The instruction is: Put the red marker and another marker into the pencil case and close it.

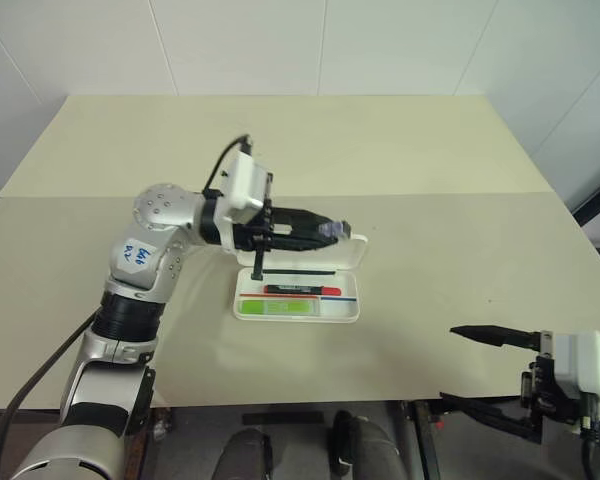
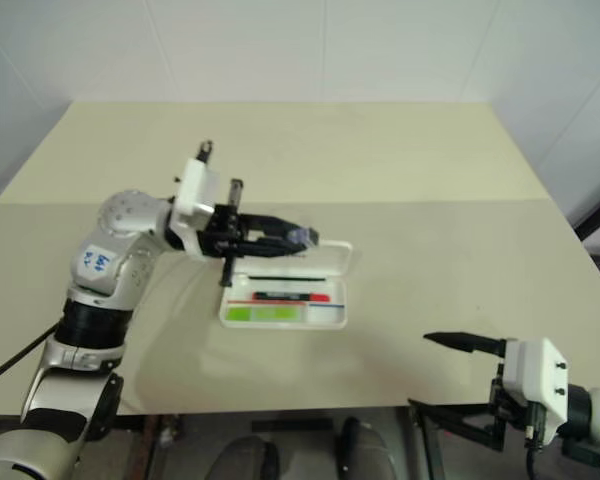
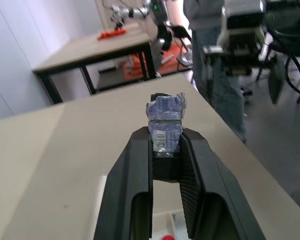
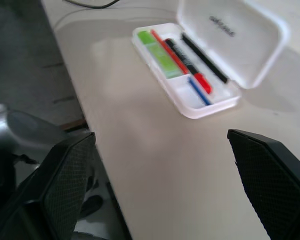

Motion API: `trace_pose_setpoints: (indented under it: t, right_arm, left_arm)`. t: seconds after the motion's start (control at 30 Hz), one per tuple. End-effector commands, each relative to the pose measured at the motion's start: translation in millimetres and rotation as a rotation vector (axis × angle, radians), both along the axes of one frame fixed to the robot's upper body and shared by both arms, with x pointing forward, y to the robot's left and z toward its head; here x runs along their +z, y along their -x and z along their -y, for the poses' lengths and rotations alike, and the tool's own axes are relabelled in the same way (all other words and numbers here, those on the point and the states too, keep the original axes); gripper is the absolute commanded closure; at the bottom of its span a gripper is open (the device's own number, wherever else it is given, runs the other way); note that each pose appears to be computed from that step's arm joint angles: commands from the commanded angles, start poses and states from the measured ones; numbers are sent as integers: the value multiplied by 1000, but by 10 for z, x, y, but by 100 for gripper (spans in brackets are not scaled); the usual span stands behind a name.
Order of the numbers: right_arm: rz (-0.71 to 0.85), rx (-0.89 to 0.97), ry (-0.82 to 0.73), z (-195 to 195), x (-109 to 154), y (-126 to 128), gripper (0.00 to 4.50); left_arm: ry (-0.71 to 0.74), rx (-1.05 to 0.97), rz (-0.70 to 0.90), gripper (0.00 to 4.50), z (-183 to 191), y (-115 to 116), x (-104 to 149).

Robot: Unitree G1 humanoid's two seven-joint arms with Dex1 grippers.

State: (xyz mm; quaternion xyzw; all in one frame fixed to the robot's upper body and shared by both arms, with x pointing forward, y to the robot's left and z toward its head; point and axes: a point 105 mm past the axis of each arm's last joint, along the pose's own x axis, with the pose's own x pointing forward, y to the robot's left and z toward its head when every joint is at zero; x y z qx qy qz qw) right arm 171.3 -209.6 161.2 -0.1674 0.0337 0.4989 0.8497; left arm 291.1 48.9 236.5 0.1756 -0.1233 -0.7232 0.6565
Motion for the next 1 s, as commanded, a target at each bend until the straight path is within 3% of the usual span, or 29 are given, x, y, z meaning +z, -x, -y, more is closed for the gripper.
trace_pose_setpoints:
  t: [0.03,0.3,0.5,1.0]
  right_arm:
    - [70,-38,-27,44,118,-22,0]
    - [108,-75,-133,-50,196,-93,0]
    - [116,-87,-145,-137,190,-152,0]
    - [107,-133,-148,-163,137,-158,0]
  left_arm:
    - [-5,-30,21,413,97,101,-17]
    - [-47,-70,-59,413,309,219,-408]
    - [-122,10,-52,413,330,81,-679]
    - [-207,121,0,413,408,2,-801]
